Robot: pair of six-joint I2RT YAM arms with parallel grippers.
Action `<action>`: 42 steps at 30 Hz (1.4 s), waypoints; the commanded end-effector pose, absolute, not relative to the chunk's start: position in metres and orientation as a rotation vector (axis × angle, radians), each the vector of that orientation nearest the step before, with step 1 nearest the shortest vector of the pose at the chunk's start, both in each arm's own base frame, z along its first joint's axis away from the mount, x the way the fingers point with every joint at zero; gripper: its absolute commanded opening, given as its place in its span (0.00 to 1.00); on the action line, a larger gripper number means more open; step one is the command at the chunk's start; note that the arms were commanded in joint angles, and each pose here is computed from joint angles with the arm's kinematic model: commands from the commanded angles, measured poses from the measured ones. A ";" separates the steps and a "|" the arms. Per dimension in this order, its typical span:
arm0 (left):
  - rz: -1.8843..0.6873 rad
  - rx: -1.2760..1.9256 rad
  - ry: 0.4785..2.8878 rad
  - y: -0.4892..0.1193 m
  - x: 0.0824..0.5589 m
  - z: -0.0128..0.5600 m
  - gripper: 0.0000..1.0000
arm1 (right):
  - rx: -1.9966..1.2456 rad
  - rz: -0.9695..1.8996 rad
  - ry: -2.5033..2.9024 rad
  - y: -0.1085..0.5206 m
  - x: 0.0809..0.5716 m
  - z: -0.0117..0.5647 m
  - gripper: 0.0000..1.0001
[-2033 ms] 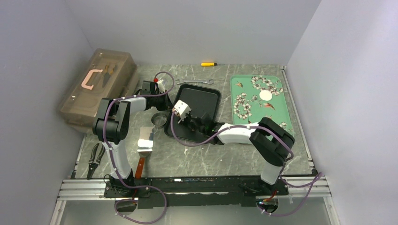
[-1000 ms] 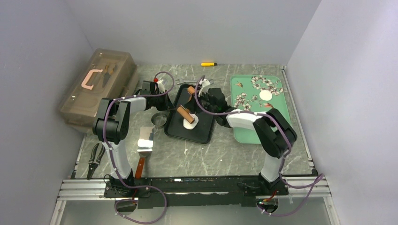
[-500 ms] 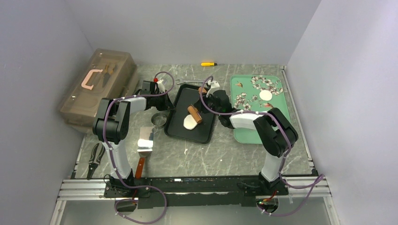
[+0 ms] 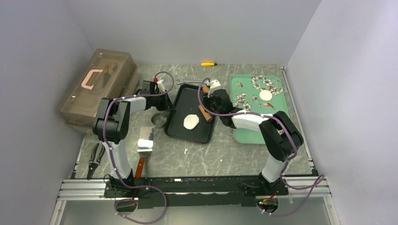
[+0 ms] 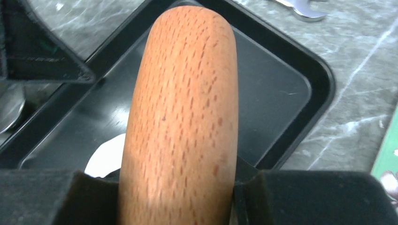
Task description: Roll out the dumpling wrappers from the dough
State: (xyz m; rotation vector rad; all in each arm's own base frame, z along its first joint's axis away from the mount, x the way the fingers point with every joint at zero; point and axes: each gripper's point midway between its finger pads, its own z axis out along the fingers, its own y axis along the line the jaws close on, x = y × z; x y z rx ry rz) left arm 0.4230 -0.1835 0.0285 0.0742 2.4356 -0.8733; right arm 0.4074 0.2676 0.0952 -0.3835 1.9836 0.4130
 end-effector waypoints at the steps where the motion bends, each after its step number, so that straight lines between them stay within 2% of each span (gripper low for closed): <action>1: -0.821 0.051 2.541 -0.173 0.409 0.001 0.00 | -0.539 0.540 1.863 0.314 0.387 0.157 0.00; 5: -0.829 0.051 2.541 -0.174 0.408 0.001 0.00 | -0.630 0.668 1.793 0.364 0.357 0.180 0.00; 10: -0.834 0.053 2.537 -0.175 0.408 0.002 0.00 | -0.615 0.767 1.800 0.382 0.345 0.167 0.00; 24: -0.833 0.058 2.530 -0.175 0.409 0.005 0.00 | -0.572 0.447 1.984 0.316 0.364 0.063 0.00; 31: -0.829 0.059 2.529 -0.174 0.409 0.006 0.00 | -0.594 0.285 2.034 0.288 0.362 0.034 0.00; 36: -0.824 0.062 2.527 -0.174 0.410 0.006 0.00 | -0.586 0.165 2.060 0.268 0.364 0.024 0.00; 42: -0.825 0.059 2.532 -0.174 0.409 0.005 0.00 | -0.585 0.087 2.023 0.258 0.375 0.042 0.00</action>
